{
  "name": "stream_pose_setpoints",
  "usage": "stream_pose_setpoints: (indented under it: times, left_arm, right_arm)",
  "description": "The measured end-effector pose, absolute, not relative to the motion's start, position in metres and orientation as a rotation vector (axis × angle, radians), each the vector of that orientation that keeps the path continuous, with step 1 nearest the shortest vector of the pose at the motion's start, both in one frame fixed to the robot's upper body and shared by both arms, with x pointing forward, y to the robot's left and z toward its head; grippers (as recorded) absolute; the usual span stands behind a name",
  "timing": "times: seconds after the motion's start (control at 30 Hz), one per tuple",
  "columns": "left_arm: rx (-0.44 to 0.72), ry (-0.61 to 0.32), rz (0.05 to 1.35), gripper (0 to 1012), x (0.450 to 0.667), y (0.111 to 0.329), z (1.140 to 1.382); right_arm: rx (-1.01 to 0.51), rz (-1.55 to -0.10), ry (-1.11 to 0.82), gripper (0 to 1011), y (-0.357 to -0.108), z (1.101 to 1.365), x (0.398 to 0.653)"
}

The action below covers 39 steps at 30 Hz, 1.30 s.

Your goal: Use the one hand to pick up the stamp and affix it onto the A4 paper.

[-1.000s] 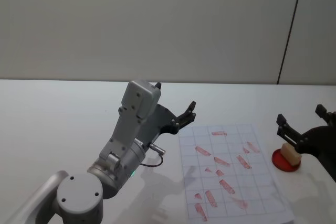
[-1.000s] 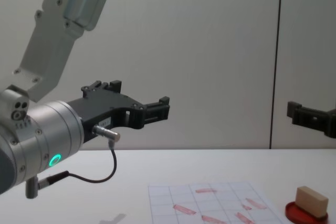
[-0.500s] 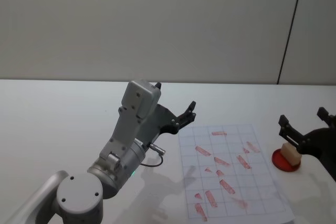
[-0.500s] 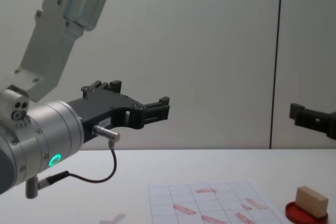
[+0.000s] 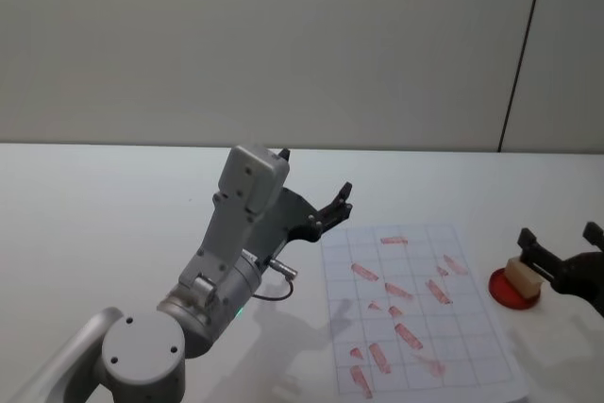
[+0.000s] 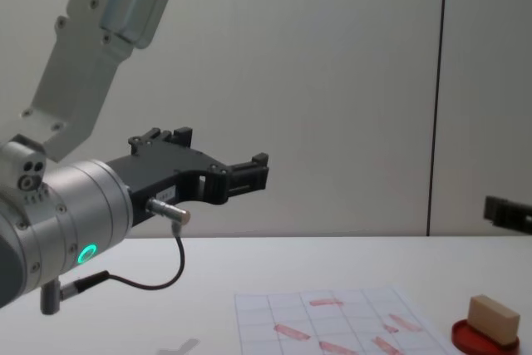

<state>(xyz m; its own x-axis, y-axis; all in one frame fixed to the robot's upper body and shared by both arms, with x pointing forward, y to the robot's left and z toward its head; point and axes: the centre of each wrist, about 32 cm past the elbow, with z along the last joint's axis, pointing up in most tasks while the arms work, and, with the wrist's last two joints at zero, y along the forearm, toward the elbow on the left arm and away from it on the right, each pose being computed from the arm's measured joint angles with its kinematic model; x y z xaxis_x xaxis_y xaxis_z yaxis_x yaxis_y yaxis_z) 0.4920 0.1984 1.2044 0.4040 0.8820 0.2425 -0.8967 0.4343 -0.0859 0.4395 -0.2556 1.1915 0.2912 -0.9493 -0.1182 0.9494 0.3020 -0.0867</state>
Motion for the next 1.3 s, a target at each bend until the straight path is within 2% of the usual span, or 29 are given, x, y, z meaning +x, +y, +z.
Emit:
stream_pose_setpoints:
  times: [0.77,1.3]
  left_arm:
    - [0.061,-0.268,1.124,1002,0.492,0.198,1.204]
    - [0.061,-0.268,1.124,1002,0.492,0.198,1.204]
  right_arm:
    - [-0.271,-1.168,0.267,1001,-0.309,1.219,0.458]
    - [-0.333,-1.154,0.312,1001,-0.327,1.223,0.483]
